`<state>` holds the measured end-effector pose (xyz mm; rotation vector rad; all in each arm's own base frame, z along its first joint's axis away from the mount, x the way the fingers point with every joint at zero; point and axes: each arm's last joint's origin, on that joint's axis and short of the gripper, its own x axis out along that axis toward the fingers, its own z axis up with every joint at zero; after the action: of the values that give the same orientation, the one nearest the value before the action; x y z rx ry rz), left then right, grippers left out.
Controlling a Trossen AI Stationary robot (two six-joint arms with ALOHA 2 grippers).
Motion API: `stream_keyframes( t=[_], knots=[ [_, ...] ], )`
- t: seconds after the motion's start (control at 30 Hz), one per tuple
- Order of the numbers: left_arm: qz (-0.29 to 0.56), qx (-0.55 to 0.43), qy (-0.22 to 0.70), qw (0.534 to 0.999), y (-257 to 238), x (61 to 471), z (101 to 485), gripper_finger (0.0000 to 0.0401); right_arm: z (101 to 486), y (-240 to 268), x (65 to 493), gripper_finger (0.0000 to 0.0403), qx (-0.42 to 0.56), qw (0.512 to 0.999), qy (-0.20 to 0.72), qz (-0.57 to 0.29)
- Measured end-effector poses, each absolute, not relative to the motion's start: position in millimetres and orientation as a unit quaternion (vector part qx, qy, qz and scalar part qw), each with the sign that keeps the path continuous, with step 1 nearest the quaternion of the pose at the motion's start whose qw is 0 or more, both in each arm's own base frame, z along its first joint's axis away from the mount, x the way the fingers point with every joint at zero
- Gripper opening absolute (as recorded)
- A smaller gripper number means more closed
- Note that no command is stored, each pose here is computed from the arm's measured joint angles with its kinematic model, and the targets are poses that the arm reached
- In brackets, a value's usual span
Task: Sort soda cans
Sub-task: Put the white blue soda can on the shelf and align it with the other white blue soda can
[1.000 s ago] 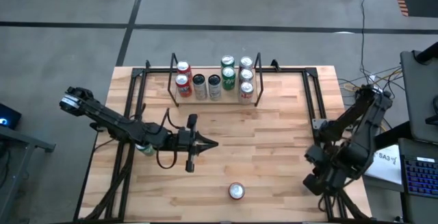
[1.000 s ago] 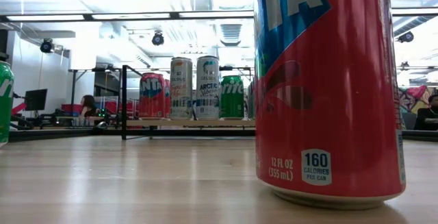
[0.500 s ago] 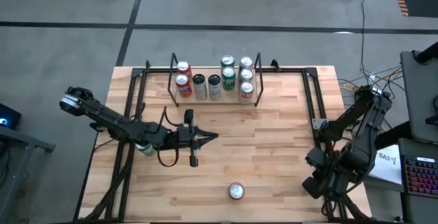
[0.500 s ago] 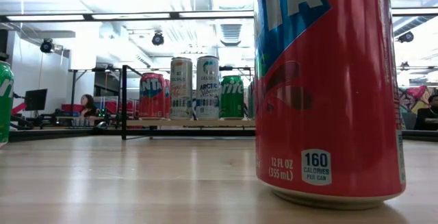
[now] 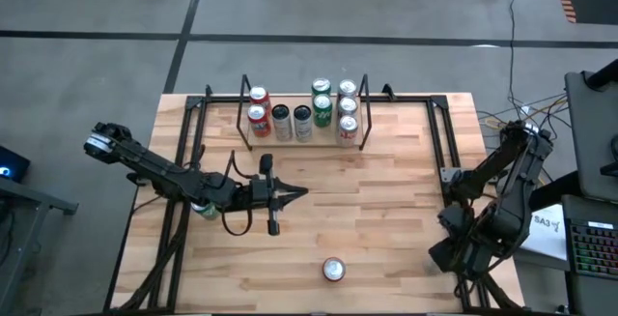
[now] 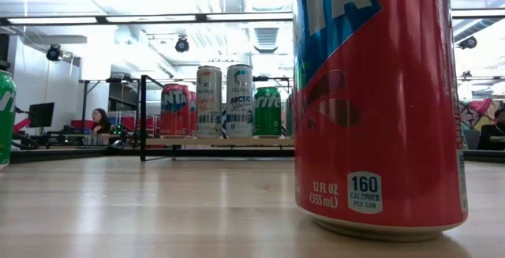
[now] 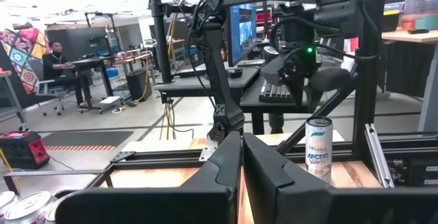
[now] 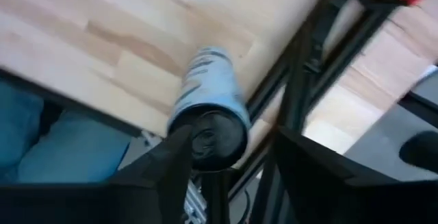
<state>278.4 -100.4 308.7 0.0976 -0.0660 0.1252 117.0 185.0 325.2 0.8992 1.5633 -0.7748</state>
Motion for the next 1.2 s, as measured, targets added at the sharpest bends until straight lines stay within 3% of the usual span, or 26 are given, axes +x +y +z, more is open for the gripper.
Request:
stream_keyframes(
  t=[0.27,0.87,1.2],
  knots=[
    [0.063,0.049,-0.033,0.996,-100.0,278.6,308.6,0.0000,325.4,189.3,119.3,0.0225,0.367,0.575,0.677,-0.276],
    [0.063,0.054,-0.032,0.996,-100.0,278.8,308.4,0.0000,326.0,193.6,122.2,0.0226,0.394,0.569,0.671,-0.268],
    [0.064,0.056,-0.032,0.996,-100.0,278.8,308.4,0.0000,318.6,194.1,122.3,0.0304,0.401,0.561,0.665,-0.286]
  ],
)
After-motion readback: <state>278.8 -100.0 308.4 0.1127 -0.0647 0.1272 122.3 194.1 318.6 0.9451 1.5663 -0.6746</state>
